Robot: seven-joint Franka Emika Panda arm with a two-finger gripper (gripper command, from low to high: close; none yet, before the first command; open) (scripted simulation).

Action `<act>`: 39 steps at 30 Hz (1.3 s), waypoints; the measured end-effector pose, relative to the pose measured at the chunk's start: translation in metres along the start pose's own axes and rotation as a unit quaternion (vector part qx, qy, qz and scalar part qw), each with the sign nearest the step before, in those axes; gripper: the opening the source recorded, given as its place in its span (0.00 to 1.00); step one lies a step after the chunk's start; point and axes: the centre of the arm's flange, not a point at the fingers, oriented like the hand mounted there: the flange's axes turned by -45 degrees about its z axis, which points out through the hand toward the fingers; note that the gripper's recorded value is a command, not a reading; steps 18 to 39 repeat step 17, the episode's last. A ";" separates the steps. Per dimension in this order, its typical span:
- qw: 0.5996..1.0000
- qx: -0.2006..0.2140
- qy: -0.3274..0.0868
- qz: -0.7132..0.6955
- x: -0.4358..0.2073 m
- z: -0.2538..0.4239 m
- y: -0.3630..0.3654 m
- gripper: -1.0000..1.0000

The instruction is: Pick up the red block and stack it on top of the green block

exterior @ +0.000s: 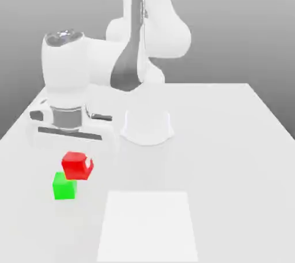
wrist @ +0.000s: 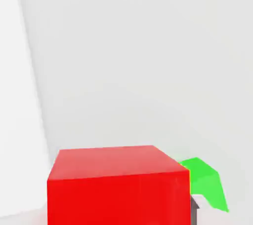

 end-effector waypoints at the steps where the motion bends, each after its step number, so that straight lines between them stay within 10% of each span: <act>1: 1.000 0.001 0.000 0.013 -0.003 -0.001 0.006 0.00; 14: 0.995 0.021 0.001 0.100 -0.023 0.046 0.042 0.00; 15: 0.995 0.021 0.001 0.101 -0.024 0.054 0.042 1.00; 39: 0.995 0.021 0.001 0.101 -0.024 0.054 0.042 1.00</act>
